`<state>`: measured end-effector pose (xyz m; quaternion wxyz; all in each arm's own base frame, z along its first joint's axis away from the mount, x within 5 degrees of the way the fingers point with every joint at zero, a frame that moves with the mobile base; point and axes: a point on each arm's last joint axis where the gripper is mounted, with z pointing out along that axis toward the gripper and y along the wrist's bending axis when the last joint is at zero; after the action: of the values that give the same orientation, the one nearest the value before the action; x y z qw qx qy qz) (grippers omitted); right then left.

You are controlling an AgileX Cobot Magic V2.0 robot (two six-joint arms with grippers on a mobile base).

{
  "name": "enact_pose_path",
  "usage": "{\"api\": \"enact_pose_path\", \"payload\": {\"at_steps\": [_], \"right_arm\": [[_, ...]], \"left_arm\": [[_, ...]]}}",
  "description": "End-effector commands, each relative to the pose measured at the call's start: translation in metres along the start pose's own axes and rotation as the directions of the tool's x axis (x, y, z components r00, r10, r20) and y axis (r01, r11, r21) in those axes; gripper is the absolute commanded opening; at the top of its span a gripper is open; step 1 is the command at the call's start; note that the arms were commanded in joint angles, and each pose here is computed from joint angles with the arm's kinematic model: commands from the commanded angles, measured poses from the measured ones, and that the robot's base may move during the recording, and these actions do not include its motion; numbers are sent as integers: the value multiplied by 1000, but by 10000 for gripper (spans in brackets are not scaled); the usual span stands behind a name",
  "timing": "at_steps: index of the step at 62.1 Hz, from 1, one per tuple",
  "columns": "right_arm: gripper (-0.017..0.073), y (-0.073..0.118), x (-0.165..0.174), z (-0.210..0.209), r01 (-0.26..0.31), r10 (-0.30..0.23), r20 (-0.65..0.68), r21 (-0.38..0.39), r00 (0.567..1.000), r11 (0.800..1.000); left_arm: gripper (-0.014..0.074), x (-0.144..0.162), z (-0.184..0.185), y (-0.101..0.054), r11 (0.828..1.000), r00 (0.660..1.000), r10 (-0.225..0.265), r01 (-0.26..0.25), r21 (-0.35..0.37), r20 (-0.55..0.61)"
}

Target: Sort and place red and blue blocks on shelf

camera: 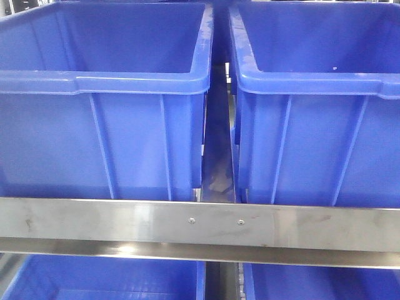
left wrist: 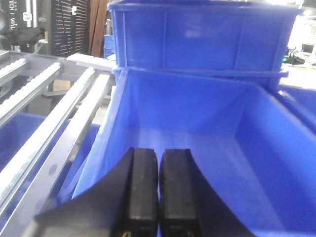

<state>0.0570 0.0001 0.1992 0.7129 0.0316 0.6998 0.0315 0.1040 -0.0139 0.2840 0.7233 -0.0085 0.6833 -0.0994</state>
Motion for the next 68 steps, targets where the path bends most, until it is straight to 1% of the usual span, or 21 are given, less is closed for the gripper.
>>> {"api": "enact_pose_path", "payload": {"at_steps": [1,7,13,18,25,27,28,29,30,35,42,49,51,59,68], "right_arm": [[56,1,-17,-3,6,-6,135,1,991,1000],[56,1,-17,-3,6,-6,135,1,991,1000],[56,1,-17,-3,6,-6,135,1,991,1000],[56,1,-17,-3,6,-6,135,1,991,1000],[56,1,-17,-3,6,-6,135,1,991,1000],[56,1,-17,-3,6,-6,135,1,991,1000],[56,1,-17,-3,6,-6,135,1,991,1000],[56,1,-17,-3,6,-6,135,1,991,1000],[56,1,-17,-3,6,-6,135,1,991,1000],[56,1,-17,-3,6,-6,135,1,991,1000],[56,1,-17,-3,6,-6,135,1,991,1000],[56,1,-17,-3,6,-6,135,1,991,1000],[56,1,-17,-3,6,-6,135,1,991,1000],[56,1,-17,-3,6,-6,135,1,991,1000],[56,1,-17,-3,6,-6,134,1,991,1000]], "left_arm": [[125,-3,0,3,1000,998,2,-1,-22,67],[125,11,-5,5,1000,999,11,-10,-24,43],[125,17,-12,5,999,997,48,-47,-13,56],[125,21,-18,6,999,997,43,-42,-19,58],[125,28,-26,11,997,999,36,-33,-65,39],[125,30,-29,12,996,998,46,-43,-75,39],[125,32,-30,13,996,999,39,-36,-83,37],[125,32,-31,13,995,998,51,-47,-85,41],[125,34,-32,13,995,998,40,-36,-88,42],[125,40,-39,15,995,997,47,-41,-94,67],[125,52,-44,16,995,996,47,-40,-89,74],[125,70,-48,16,998,997,42,-38,-58,69],[125,73,-49,15,998,999,39,-38,-42,33],[125,73,-55,13,999,997,37,-36,-16,66],[125,73,-54,14,999,997,38,-36,-19,62]]}}
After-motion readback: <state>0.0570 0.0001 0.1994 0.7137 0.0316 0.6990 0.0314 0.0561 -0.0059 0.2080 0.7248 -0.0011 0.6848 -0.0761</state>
